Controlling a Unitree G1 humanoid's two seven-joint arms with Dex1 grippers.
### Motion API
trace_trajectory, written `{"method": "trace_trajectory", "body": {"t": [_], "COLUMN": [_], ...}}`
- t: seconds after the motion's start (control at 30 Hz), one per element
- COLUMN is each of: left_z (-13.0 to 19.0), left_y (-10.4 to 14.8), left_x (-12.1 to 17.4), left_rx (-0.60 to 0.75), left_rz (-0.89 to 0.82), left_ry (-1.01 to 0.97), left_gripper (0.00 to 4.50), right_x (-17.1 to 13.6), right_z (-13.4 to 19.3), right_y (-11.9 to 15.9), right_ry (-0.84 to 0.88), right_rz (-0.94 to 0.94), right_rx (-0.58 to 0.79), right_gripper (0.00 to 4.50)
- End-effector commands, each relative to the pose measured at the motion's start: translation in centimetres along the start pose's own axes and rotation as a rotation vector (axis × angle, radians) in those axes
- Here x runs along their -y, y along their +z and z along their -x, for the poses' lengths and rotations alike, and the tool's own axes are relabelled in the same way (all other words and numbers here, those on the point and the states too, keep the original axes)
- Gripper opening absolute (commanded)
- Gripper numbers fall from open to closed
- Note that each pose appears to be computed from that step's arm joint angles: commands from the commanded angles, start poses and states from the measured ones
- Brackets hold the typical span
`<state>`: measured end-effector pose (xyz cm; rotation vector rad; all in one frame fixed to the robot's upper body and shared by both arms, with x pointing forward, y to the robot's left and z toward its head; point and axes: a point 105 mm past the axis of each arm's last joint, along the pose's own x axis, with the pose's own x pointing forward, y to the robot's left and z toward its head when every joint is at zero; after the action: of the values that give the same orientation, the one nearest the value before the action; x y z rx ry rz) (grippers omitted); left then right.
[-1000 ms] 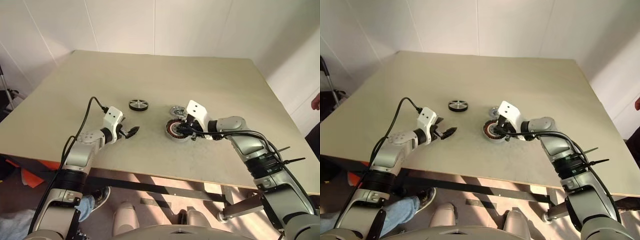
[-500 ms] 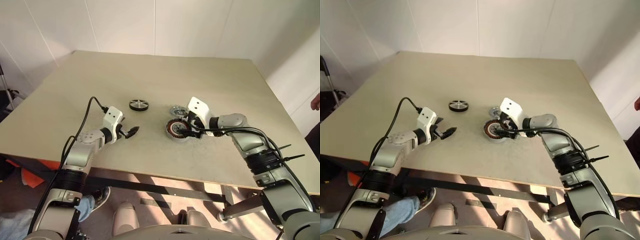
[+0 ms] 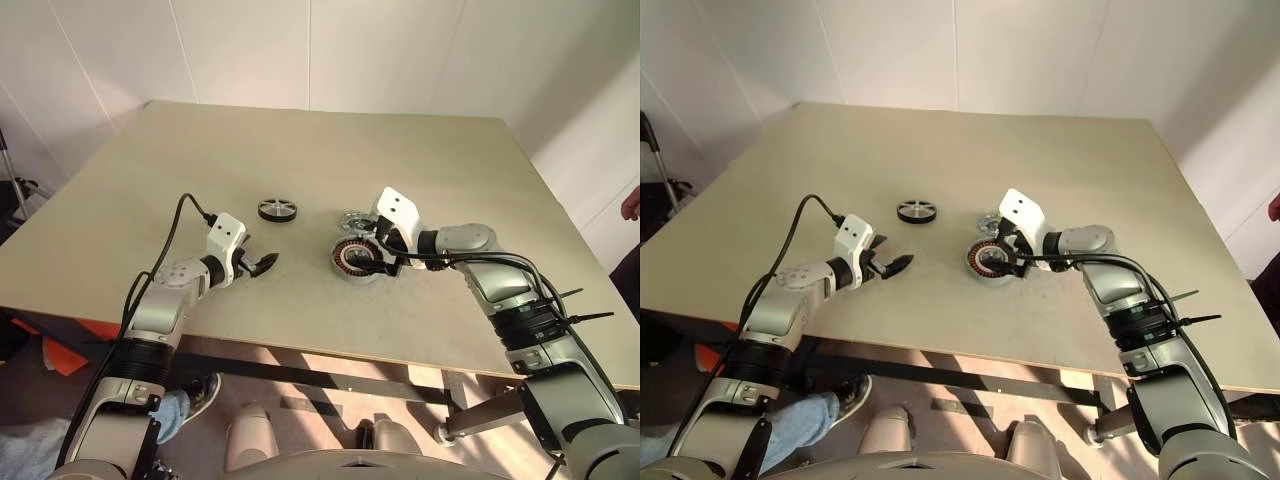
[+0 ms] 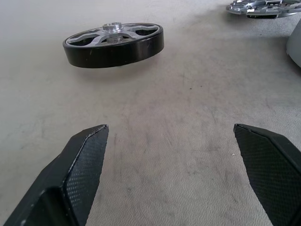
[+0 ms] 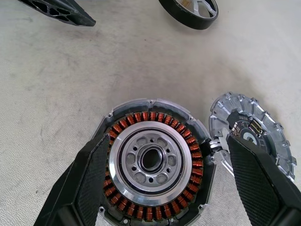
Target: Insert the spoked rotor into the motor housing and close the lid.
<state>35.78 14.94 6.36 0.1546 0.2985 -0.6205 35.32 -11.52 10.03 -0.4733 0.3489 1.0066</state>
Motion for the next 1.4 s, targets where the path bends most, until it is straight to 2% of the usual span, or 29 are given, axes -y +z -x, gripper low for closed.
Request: {"method": "trace_trajectory", "body": {"t": [0.03,0.1,0.27,0.63,0.97,1.13,1.2,1.27,1.4], "left_z": [0.1,0.0,0.0,-0.1,-0.1,-0.1,0.0,0.0,-0.1], "left_y": [1.3,1.3,1.3,1.3,1.3,1.4,1.4,1.4,1.3], "left_x": [-0.3,-0.3,-0.3,-0.3,-0.3,-0.3,-0.4,-0.5,-0.4], "left_rx": [0.032,0.032,0.032,0.032,0.032,0.034,0.034,0.035,0.033], "left_rz": [-0.036,-0.036,-0.036,-0.036,-0.039,-0.039,-0.039,-0.039,-0.037], "left_ry": [0.009,0.009,0.01,0.009,0.012,0.013,0.016,0.017,0.016], "left_gripper": [4.5,4.5,4.5,4.5,4.5,4.5,4.5,4.5,4.5], "right_x": [0.9,0.9,0.9,0.9,-0.6,-3.0,-3.0,-2.3,-0.4], "right_z": [0.4,0.3,0.3,0.3,-1.1,-3.1,-3.4,-3.3,-1.6], "right_y": [1.4,1.4,1.2,1.0,-0.2,-3.4,-4.1,-3.9,-0.6], "right_ry": [-0.037,-0.048,-0.054,-0.055,-0.005,0.045,0.025,-0.009,-0.036], "right_rz": [0.027,0.05,0.046,0.035,-0.017,-0.087,-0.095,-0.106,-0.078], "right_rx": [0.042,0.039,0.033,0.024,0.0,-0.084,-0.105,-0.094,0.008], "right_gripper": [4.46,4.09,4.09,0.4,0.4,0.4,0.4,0.4,0.4]}}
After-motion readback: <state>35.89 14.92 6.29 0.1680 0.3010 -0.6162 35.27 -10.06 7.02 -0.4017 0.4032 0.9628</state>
